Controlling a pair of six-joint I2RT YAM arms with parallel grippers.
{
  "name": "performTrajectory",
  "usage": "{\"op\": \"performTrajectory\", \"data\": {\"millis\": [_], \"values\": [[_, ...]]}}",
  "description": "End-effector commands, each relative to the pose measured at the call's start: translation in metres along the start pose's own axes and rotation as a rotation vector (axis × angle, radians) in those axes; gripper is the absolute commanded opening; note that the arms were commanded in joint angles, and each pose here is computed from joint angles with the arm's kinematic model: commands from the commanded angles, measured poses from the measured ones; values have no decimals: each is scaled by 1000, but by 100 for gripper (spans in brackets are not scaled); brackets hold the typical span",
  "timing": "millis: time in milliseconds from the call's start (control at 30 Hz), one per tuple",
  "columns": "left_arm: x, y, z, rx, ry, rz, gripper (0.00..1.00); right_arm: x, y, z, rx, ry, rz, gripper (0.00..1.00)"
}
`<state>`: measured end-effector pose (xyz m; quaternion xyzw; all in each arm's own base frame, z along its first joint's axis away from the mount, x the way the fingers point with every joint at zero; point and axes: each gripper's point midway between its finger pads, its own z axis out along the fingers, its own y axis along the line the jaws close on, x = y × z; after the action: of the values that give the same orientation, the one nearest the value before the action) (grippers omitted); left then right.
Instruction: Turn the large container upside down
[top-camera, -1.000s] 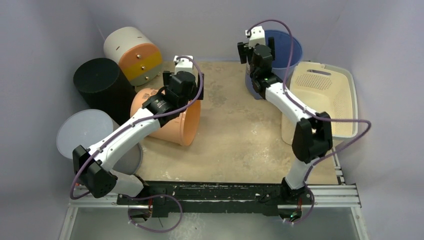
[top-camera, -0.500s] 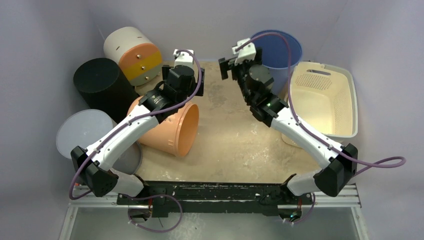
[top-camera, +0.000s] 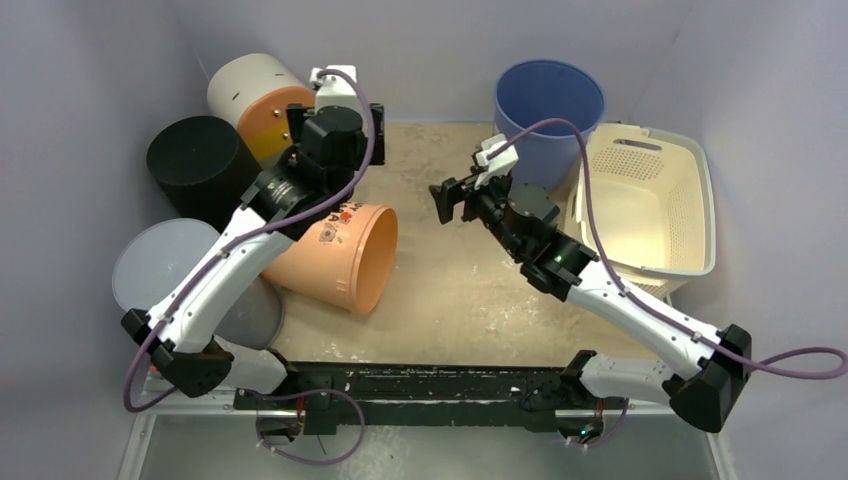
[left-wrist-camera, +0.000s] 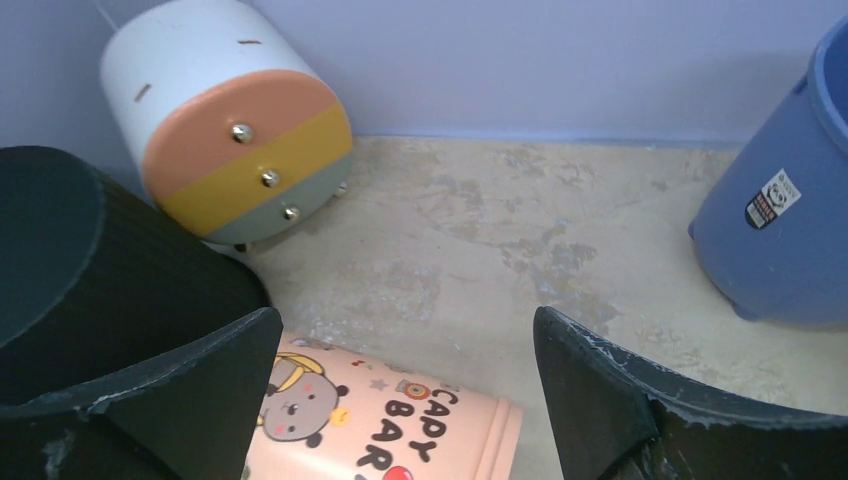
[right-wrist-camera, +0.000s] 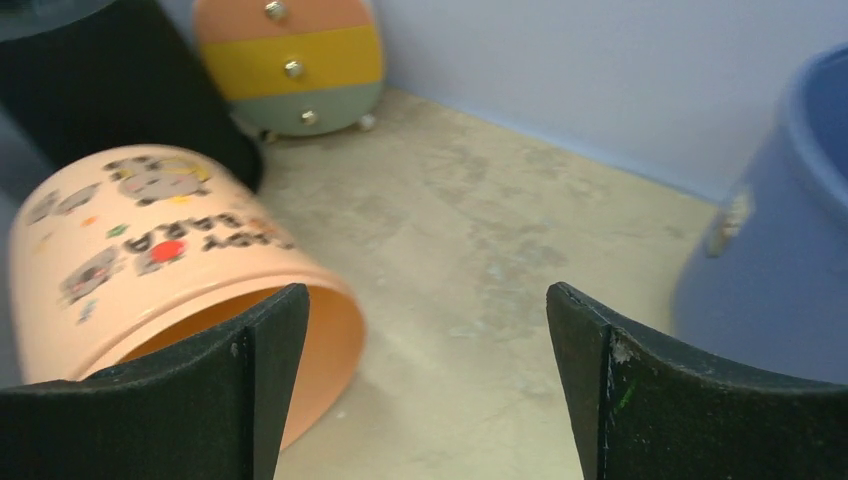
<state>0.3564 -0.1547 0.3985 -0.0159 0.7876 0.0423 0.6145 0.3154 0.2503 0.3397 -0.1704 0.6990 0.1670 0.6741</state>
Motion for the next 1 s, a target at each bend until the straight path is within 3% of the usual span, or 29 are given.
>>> {"op": "performTrajectory", "data": {"millis": [0, 333, 733, 967], "values": [[-53, 45, -43, -38, -153, -114, 93, 21, 63, 6, -242, 18, 137, 88], [-58, 74, -74, -25, -196, -158, 93, 59, 195, -30, -631, 81, 347, 86], [-48, 72, -77, 7, -180, -171, 93, 89, 249, -33, -745, 153, 408, 85], [-45, 80, -83, -3, -181, -172, 93, 105, 259, -19, -731, 175, 434, 71]]}}
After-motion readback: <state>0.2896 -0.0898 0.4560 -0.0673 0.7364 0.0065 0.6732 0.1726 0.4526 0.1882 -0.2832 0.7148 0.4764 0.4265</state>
